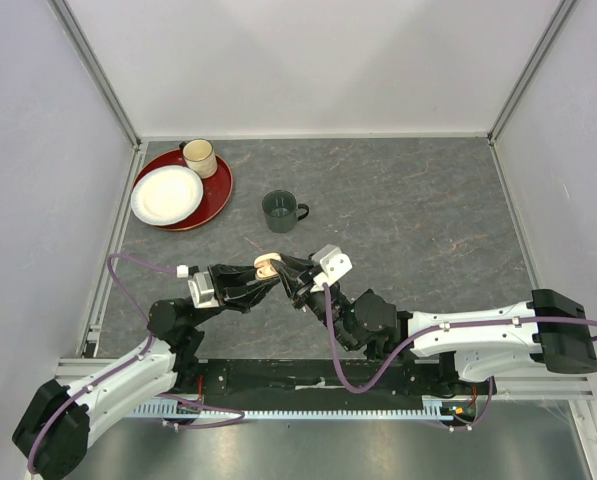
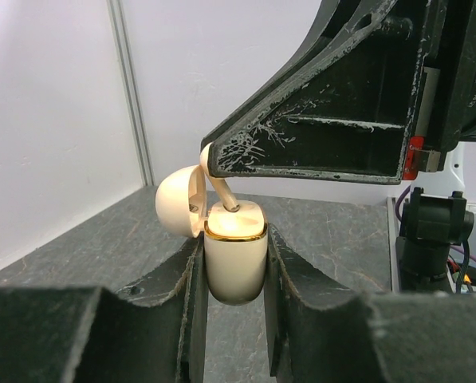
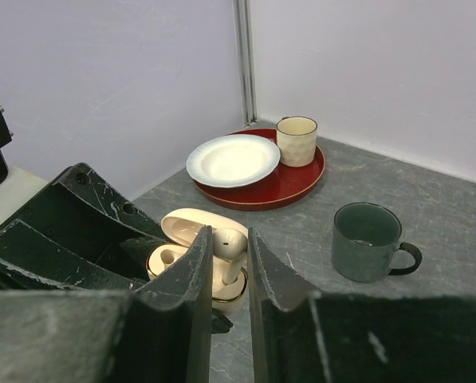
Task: Insert the wireless bluetooth earbuds into the charging case
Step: Place the earbud in the charging case.
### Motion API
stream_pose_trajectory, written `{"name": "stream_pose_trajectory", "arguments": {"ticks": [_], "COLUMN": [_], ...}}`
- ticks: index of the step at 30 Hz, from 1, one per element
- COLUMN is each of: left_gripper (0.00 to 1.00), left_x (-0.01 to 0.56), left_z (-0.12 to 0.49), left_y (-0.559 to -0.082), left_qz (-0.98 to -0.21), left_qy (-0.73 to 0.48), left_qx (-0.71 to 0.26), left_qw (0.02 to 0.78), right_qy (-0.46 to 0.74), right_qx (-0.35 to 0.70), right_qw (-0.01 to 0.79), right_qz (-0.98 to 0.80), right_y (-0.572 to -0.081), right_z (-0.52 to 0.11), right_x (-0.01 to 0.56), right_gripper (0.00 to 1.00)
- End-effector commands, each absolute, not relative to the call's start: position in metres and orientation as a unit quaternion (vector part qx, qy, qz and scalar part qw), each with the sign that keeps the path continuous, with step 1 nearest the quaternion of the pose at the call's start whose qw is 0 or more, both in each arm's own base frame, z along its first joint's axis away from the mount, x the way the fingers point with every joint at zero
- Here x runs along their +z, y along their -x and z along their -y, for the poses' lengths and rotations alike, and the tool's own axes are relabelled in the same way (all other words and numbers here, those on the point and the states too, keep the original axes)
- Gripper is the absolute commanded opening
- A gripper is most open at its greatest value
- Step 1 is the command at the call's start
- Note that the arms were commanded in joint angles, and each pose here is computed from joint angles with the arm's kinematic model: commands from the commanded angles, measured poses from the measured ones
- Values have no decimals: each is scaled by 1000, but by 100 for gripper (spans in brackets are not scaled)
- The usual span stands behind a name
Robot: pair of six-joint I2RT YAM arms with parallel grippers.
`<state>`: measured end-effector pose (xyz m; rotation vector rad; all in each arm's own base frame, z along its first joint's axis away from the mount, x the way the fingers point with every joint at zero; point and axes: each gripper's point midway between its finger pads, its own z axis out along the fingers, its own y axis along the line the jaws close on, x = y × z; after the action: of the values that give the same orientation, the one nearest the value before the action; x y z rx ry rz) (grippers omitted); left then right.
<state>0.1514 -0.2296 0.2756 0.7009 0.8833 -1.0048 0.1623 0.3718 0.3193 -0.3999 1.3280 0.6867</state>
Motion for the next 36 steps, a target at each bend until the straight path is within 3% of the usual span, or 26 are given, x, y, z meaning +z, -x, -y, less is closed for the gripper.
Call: {"name": "stream_pose_trajectory", "arguments": {"ticks": [1, 36], "left_gripper": [2, 2], "left_x": [306, 308], "left_z": [219, 214], "left_y": [-147, -157], "left_qz": [-359, -372], "left_qy": [-292, -263], "left_qx": [-455, -449], "left_qw": [761, 768], "right_qy": [204, 293], "right_qx": [288, 275], "right_qw": [713, 692], "right_qz": [-605, -600], "right_y": [-164, -150], "right_z": [-367, -373], "right_x": [307, 280], "right_gripper": [0, 0]}}
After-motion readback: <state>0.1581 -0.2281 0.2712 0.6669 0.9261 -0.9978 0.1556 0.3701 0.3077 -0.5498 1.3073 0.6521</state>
